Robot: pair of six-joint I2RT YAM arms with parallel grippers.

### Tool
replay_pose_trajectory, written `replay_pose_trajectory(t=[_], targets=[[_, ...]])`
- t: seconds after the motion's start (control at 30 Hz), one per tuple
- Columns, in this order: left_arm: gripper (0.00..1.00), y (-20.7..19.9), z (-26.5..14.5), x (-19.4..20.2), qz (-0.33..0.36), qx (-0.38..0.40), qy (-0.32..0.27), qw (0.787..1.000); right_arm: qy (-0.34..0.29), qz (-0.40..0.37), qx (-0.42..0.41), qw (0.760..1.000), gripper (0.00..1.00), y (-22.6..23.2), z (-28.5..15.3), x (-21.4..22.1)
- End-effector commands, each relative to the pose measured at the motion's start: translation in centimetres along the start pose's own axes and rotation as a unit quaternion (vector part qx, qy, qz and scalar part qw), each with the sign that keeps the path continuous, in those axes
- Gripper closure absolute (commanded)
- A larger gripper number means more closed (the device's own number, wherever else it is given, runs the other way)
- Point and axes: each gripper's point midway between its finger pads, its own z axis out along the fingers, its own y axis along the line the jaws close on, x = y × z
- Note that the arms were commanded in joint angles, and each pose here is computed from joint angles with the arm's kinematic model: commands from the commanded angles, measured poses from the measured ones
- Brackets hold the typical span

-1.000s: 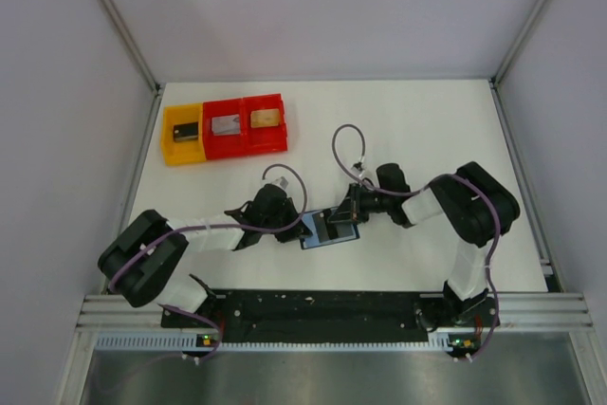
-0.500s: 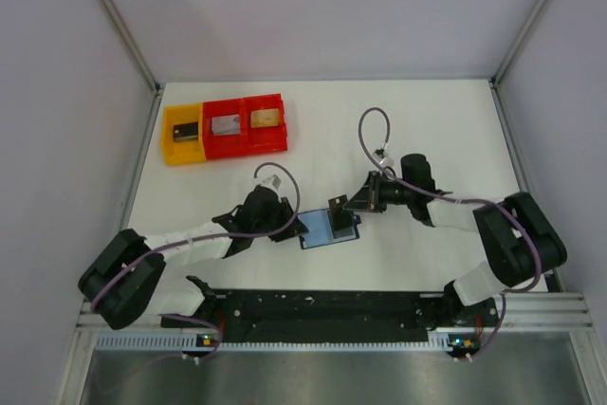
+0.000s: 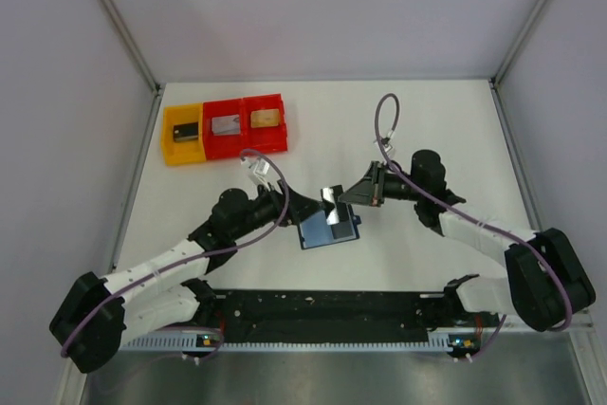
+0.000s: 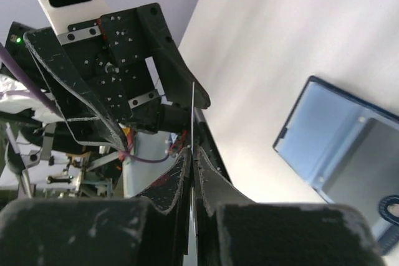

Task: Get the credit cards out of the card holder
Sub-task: Remove the credit card from the card holder.

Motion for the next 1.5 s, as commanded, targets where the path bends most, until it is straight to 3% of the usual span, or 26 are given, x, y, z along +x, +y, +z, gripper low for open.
replay_pose_trajectory(t=[0.0, 0.23, 0.87, 0.93, 1.07, 1.17, 1.47], targets=[[0.2, -4.6, -0.5, -1.2, 0.023, 0.108, -0.018, 0.994, -0.006, -0.032, -0.078, 0.996, 1.0, 5.7, 0.3, -1.1], [0.34, -5.3, -0.6, -1.2, 0.009, 0.127, -0.016, 0.992, -0.006, -0.036, -0.122, 0.992, 1.0, 8.5, 0.6, -1.4], [0.7, -6.3, -1.2, -0.7, -0.013, 0.165, -0.009, 0.986, 0.007, -0.033, -0.132, 0.991, 1.0, 8.8, 0.9, -1.4], [0.77, -6.5, -1.3, -0.7, -0.013, 0.168, -0.009, 0.986, 0.008, -0.032, -0.13, 0.991, 1.0, 8.6, 1.0, -1.4], [1.0, -6.6, -1.3, -0.9, -0.018, 0.17, -0.012, 0.985, 0.011, -0.032, -0.126, 0.991, 1.0, 8.4, 1.1, -1.3], [1.0, -6.2, -1.5, -1.3, -0.026, 0.161, -0.027, 0.986, 0.011, -0.038, -0.119, 0.992, 1.0, 8.2, 1.1, -1.4], [1.0, -2.0, -3.0, -4.8, -0.065, 0.08, -0.144, 0.984, -0.005, -0.064, -0.021, 0.998, 0.49, 5.5, -0.4, -2.5]])
